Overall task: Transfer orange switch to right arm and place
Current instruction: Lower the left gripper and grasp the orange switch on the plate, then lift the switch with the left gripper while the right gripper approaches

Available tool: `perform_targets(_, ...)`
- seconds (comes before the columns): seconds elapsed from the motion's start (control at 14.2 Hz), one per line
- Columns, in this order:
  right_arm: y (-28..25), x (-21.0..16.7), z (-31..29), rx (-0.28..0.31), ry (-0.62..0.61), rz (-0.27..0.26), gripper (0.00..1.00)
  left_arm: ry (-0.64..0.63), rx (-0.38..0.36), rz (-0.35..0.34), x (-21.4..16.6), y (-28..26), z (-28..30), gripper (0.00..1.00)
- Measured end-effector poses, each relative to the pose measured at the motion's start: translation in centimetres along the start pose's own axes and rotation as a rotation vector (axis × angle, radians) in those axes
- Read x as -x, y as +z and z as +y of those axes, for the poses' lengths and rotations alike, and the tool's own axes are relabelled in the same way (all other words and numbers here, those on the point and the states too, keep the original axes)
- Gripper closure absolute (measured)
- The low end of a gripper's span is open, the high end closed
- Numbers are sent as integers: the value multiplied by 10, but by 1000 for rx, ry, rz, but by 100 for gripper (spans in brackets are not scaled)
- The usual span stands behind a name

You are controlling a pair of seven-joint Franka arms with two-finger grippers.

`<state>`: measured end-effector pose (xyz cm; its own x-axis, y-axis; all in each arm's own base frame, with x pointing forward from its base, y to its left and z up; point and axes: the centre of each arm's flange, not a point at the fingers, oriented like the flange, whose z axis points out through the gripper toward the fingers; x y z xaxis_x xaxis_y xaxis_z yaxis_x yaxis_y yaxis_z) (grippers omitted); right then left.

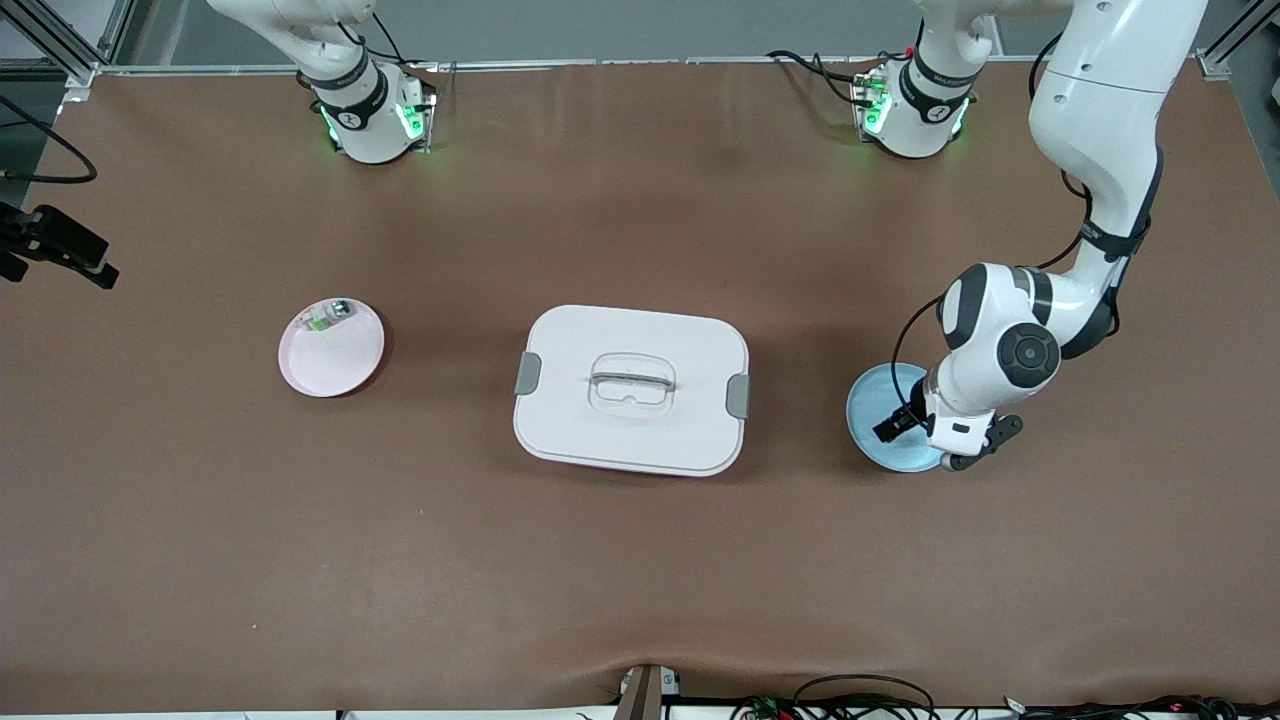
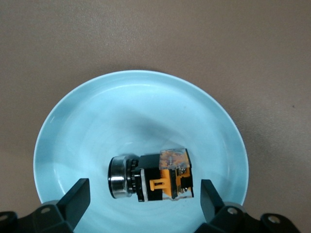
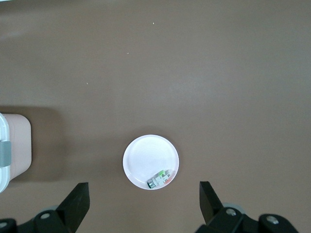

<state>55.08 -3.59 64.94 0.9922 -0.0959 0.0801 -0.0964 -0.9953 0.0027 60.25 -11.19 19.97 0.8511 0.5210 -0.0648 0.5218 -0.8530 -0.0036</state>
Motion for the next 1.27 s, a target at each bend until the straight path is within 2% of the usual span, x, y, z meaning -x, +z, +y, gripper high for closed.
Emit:
perform_targets(0.42,0,0,0,0,0,0,0,-6,-11,-16,1,14,-2,0)
perform_targets(0.49,0,0,0,0,0,0,0,-6,-11,-15,1,14,-2,4)
perform_targets(0.56,0,0,0,0,0,0,0,-6,-8,-13,1,13,-1,4)
perform_targets(0.63,0,0,0,0,0,0,0,-6,-6,-10,0,12,0,11)
perform_targets(0.7,0,0,0,0,0,0,0,-9,-3,-7,-1,10,1,23)
perform_targets(0.77,0,0,0,0,0,0,0,-18,0,-4,-2,8,2,27)
perform_targets(0.99,0,0,0,0,0,-1,0,-52,28,15,-3,-10,18,27)
perform_targets(1.27,0,0,0,0,0,-1,0,-73,72,14,22,-67,63,27)
